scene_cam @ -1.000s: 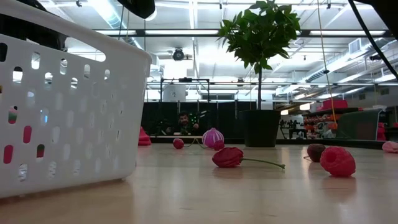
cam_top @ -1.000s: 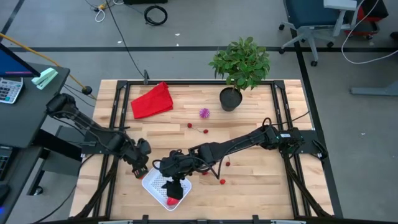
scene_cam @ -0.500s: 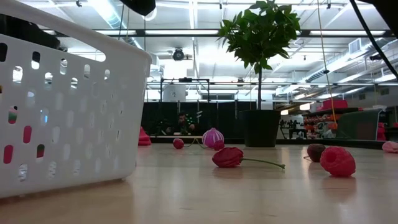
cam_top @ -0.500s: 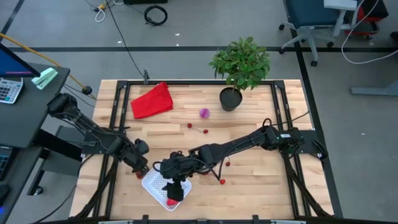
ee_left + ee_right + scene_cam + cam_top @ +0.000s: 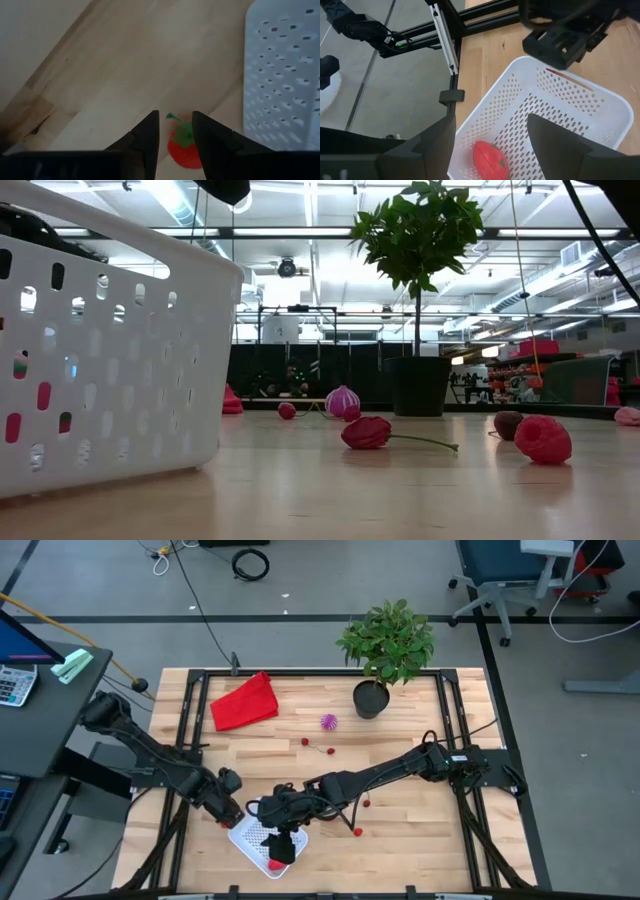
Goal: Pick and placing Produce into tupperware
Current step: Put the strawberry in the basket
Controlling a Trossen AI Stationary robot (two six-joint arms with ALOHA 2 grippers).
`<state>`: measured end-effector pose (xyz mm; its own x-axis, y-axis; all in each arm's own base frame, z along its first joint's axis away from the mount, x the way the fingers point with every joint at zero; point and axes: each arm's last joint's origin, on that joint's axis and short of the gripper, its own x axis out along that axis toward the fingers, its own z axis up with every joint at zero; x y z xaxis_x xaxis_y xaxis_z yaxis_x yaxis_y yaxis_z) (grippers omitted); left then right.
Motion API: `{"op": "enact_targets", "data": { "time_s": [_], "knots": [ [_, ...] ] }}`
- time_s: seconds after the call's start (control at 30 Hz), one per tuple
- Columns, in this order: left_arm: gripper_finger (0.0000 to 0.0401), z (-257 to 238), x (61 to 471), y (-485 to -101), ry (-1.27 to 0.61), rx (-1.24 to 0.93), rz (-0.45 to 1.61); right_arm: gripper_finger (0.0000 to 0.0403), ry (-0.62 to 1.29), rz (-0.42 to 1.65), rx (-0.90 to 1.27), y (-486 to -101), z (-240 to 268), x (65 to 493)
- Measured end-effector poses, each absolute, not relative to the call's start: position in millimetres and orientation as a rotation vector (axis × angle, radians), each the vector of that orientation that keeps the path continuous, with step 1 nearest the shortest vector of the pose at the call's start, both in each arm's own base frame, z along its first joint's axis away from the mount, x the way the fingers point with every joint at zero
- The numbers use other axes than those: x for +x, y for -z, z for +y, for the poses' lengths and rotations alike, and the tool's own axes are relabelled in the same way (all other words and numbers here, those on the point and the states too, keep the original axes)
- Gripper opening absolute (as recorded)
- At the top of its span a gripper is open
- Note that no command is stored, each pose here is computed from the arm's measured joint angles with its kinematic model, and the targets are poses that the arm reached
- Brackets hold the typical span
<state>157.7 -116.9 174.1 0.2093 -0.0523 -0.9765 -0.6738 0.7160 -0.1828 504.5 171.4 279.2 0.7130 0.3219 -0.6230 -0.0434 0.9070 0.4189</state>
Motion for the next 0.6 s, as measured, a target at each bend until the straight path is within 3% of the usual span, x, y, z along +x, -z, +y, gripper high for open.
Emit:
{"op": "enact_targets", "data": {
  "time_s": [0.3, 0.6],
  "knots": [
    [0.0117, -121, 163, -162, -0.525, -0.674, 1.325, 0.0254, -0.208, 0.754, 0.393, -279, 171, 504],
    [0.0072, -122, 164, -162, -0.525, -0.675, 1.328, 0.0254, -0.209, 0.754, 0.393, -279, 171, 504]
  ]
}}
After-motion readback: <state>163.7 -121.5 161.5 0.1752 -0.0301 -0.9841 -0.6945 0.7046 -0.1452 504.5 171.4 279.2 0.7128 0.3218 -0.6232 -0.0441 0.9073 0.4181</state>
